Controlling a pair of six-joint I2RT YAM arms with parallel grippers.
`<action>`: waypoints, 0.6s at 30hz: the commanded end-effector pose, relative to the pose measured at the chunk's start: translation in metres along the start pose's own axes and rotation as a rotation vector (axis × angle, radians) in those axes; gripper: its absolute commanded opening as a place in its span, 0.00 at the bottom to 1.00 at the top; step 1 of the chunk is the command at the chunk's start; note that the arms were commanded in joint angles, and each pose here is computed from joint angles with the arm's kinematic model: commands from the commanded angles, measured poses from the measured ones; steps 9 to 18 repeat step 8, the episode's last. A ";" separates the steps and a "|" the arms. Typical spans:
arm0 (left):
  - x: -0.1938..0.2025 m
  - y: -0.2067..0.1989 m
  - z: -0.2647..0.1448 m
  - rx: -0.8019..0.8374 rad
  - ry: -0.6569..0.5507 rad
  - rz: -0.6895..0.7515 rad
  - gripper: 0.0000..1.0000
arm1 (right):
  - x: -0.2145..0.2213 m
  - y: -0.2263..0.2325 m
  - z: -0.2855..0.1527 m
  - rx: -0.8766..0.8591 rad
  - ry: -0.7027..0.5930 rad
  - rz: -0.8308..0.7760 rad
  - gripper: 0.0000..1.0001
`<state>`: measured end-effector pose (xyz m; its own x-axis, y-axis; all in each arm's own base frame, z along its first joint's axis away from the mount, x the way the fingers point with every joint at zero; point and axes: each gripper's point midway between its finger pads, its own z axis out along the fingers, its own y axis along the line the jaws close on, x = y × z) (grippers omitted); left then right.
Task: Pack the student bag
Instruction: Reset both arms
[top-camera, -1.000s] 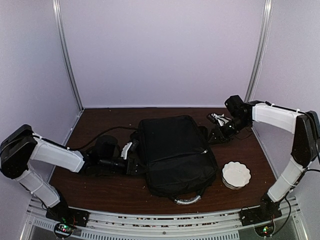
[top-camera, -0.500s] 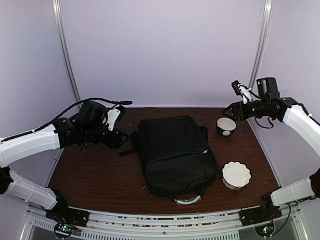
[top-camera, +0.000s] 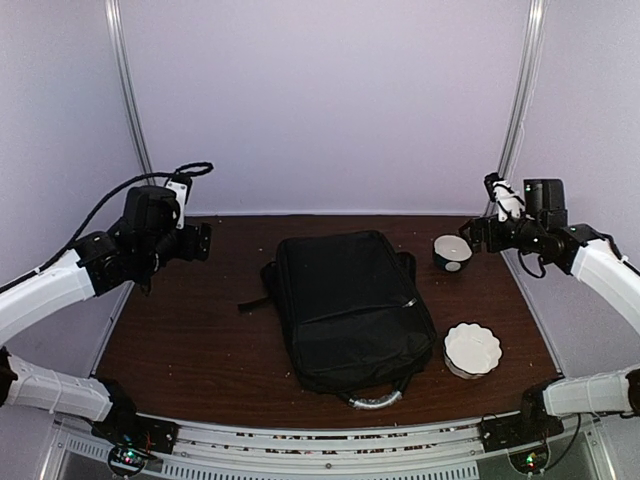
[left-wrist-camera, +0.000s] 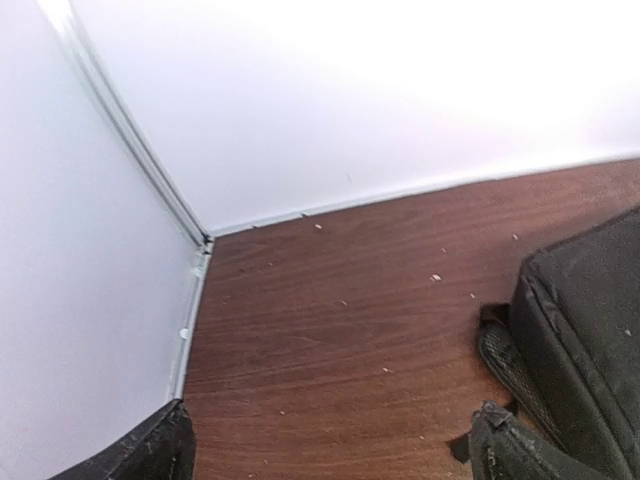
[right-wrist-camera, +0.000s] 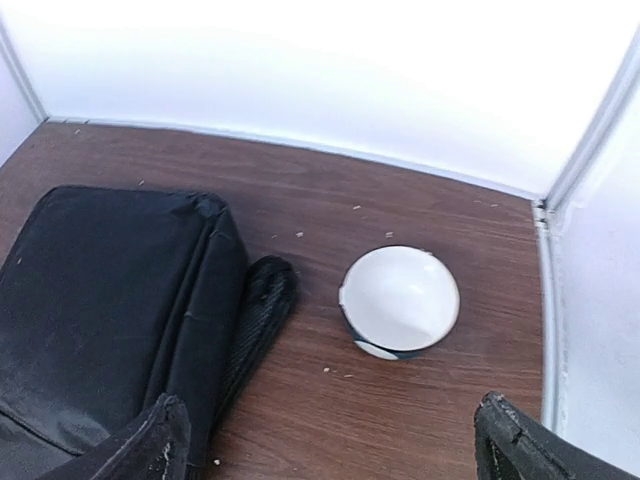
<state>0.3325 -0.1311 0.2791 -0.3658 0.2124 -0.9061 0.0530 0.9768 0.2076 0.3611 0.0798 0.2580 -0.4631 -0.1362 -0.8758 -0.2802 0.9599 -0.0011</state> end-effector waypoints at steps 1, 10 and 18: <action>-0.023 0.026 -0.015 -0.091 -0.095 -0.055 0.98 | -0.052 -0.021 -0.041 0.131 -0.209 0.045 1.00; 0.003 0.020 -0.005 -0.085 -0.101 -0.030 0.98 | -0.040 -0.019 -0.037 0.109 -0.216 0.106 1.00; 0.003 0.020 -0.005 -0.085 -0.101 -0.030 0.98 | -0.040 -0.019 -0.037 0.109 -0.216 0.106 1.00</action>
